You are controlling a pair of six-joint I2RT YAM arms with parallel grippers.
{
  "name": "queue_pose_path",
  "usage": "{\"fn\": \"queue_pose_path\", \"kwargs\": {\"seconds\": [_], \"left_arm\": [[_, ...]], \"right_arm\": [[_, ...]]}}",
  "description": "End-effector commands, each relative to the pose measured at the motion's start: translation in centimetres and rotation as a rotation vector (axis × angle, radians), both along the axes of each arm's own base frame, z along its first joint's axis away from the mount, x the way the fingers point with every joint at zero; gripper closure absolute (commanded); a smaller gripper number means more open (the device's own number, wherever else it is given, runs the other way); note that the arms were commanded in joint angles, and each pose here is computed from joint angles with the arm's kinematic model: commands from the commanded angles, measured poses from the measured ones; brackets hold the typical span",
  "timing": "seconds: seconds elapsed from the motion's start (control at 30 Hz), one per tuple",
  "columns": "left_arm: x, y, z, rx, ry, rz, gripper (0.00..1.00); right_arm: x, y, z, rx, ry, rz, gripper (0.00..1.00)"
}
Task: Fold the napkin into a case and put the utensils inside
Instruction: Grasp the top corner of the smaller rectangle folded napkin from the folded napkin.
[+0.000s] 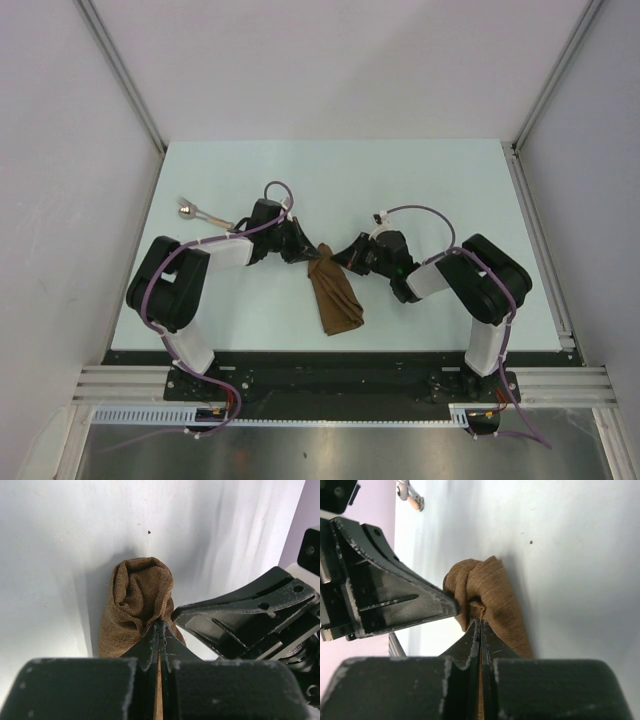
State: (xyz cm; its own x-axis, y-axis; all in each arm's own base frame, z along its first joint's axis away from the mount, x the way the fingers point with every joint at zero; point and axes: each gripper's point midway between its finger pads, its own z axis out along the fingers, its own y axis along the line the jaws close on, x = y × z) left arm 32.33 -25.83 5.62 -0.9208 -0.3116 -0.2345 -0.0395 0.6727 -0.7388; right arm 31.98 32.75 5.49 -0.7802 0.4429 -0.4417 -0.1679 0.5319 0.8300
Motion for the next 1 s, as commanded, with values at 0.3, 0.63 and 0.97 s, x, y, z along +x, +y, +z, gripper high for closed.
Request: {"fn": "queue_pose_path", "kwargs": {"seconds": [0.3,0.63,0.97], "left_arm": [[0.6,-0.6,2.4,-0.044,-0.060,-0.031,1.00],[0.7,-0.7,2.1,-0.039,-0.056,-0.033,1.00],[0.9,-0.4,2.1,-0.025,-0.060,-0.021,1.00]], "right_arm": [[2.4,1.6,-1.0,-0.042,-0.037,0.038,1.00],[1.8,3.3,-1.6,-0.038,-0.027,0.082,1.00],[0.6,3.8,-1.2,-0.004,-0.016,0.107,1.00]]}}
